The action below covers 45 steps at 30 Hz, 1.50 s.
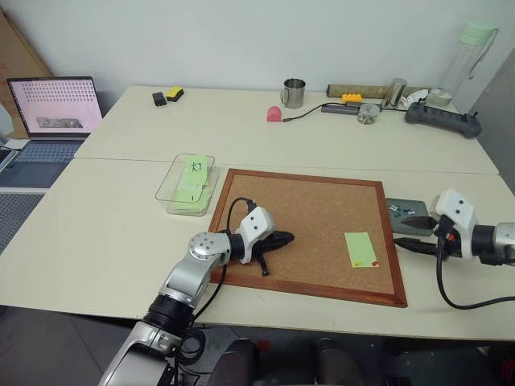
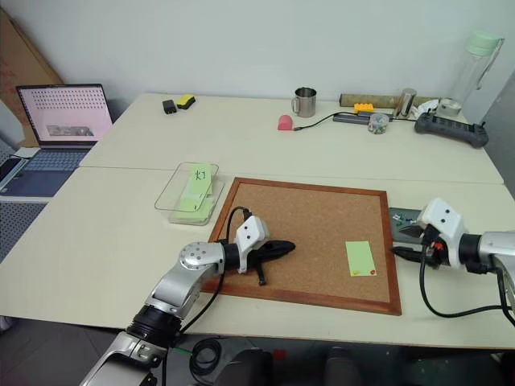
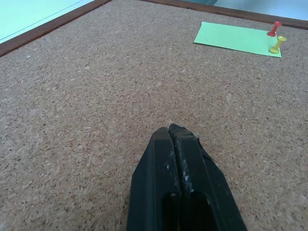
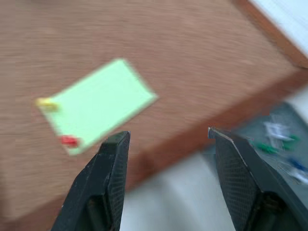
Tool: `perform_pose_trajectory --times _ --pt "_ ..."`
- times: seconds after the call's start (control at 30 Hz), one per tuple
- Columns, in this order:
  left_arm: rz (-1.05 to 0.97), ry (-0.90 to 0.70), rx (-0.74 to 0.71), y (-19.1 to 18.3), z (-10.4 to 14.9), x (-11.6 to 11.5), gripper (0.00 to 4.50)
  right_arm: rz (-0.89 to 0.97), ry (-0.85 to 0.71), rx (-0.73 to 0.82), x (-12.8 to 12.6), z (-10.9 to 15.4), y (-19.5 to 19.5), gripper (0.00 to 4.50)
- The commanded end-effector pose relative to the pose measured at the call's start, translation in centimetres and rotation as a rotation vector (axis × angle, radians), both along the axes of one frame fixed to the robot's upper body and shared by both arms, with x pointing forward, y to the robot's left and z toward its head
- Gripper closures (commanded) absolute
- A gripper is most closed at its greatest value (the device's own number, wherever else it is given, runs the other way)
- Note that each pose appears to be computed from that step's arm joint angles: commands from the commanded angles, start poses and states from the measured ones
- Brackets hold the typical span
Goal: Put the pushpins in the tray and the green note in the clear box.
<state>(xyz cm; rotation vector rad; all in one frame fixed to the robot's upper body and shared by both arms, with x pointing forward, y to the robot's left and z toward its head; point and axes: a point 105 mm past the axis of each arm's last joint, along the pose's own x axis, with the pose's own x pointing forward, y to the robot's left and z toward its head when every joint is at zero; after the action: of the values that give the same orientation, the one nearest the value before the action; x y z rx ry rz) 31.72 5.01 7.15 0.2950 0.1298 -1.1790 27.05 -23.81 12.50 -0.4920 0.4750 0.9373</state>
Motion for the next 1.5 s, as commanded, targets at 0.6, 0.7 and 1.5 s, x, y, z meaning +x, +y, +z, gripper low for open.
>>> perform_pose_trajectory --times 0.6,0.7,1.5 --pt "0.0 0.046 0.041 0.4 -1.4 -0.6 4.5 0.131 0.013 -0.045 -0.8 -2.3 2.0 2.45" --pt "0.002 0.047 0.042 0.4 -1.4 -0.6 4.5 0.133 0.013 -0.041 -0.8 -2.3 2.0 3.04" --pt "0.005 0.062 0.053 0.7 -1.9 -0.9 4.5 0.15 -0.003 -0.03 -1.6 -1.2 1.8 4.07"
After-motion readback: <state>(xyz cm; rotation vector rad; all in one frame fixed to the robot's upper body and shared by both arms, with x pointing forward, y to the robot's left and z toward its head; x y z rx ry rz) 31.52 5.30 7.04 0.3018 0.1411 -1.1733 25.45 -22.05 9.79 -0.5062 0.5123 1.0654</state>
